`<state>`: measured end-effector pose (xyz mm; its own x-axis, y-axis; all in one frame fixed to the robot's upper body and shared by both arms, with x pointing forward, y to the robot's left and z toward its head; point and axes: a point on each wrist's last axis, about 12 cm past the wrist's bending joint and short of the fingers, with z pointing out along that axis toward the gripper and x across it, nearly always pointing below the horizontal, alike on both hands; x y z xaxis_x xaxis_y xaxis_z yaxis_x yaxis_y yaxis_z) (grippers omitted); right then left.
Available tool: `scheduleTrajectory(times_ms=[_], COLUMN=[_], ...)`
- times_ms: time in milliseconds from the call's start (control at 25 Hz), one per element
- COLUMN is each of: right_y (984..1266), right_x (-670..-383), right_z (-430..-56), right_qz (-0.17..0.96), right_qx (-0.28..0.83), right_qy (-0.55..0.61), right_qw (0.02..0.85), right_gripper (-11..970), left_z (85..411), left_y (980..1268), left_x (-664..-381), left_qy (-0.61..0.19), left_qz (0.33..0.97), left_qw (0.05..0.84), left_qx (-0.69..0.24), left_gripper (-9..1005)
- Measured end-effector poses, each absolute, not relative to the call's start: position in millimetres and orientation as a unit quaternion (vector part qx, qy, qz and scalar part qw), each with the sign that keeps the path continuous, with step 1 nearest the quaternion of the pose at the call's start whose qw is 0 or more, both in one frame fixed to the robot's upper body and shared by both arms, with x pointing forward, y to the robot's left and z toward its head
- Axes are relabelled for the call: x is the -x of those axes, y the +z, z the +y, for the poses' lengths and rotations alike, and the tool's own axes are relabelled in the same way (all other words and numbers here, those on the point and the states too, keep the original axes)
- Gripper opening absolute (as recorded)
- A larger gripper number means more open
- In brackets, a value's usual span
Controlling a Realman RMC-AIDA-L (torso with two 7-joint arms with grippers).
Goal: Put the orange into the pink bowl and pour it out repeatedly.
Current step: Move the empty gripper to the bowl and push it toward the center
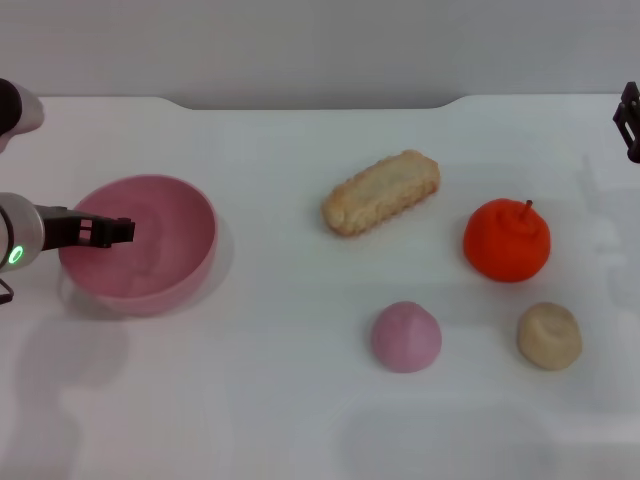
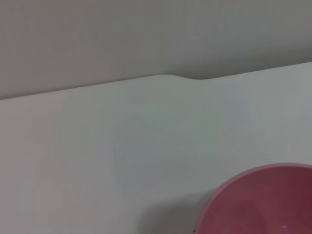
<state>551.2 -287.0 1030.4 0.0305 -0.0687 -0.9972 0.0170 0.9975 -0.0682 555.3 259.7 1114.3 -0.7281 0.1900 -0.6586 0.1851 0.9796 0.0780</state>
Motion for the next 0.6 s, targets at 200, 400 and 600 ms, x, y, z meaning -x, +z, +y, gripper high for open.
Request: scheduleTrajectory(times_ms=[200, 400, 600], right_y=[1030, 1030, 1030], right_x=[-551, -551, -550], right_z=[-287, -287, -287], right_qz=[0.696, 0.696, 0.696], right_qx=[0.019, 0.019, 0.019], right_qy=[-0.03, -0.029, -0.029], right_qw=[0.717, 0.717, 0.717], right_gripper=[765, 765, 765], left_z=[260, 261, 264], left_y=[1114, 1112, 1101], left_x=[-555, -555, -556], left_qy=[0.004, 0.005, 0.009], left_qz=[0.93, 0.931, 0.939], left_qw=[0.354, 0.351, 0.331], left_qx=[-0.102, -0.101, -0.097], left_gripper=[760, 759, 757])
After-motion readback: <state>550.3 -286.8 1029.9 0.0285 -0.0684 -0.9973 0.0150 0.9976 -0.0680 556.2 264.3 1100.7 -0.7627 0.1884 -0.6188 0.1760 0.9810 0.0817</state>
